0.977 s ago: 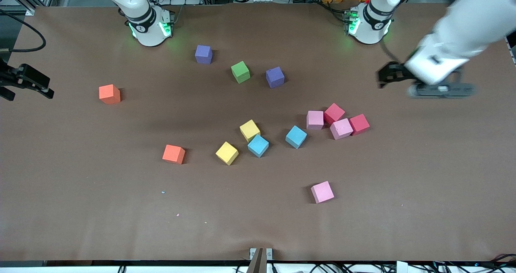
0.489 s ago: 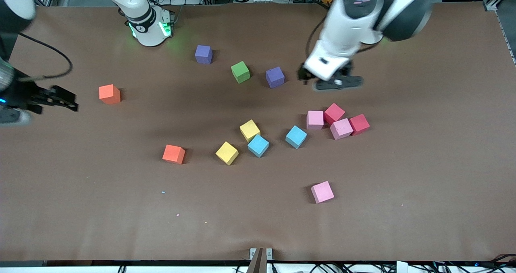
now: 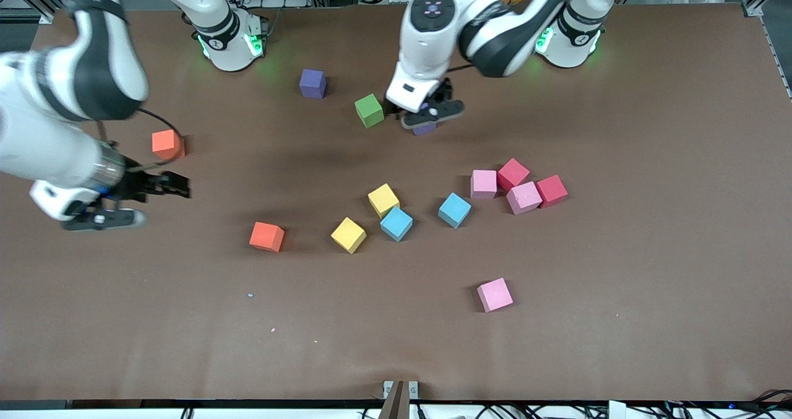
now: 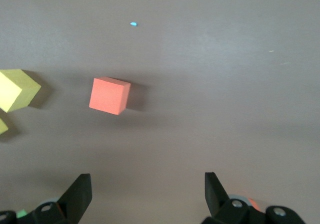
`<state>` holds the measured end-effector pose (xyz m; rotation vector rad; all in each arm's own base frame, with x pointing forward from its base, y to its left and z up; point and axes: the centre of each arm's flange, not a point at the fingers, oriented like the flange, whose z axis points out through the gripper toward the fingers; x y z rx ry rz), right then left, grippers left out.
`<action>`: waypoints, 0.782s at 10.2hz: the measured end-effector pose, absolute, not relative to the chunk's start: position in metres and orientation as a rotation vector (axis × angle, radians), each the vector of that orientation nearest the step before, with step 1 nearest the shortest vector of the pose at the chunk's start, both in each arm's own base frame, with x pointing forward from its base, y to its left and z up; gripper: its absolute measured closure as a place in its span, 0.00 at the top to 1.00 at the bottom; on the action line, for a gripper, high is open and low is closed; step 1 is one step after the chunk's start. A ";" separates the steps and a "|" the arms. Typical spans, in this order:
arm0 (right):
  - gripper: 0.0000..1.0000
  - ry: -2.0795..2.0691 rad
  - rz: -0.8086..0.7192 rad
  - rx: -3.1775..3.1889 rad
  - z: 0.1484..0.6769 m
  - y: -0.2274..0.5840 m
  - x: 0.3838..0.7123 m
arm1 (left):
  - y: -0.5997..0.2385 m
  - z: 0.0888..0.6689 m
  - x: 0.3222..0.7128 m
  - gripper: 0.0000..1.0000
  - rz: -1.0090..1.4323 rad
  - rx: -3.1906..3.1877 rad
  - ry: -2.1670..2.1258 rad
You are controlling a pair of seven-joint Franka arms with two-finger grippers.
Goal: Arrange 11 blocks into digit 3
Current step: 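Grasp the purple cube with the left gripper while the right grasps orange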
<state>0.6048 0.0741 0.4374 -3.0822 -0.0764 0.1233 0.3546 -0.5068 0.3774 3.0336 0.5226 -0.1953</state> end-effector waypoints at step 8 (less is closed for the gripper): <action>1.00 0.001 0.106 -3.135 0.278 0.177 0.606 | -0.501 0.289 0.317 1.00 -0.231 3.127 0.688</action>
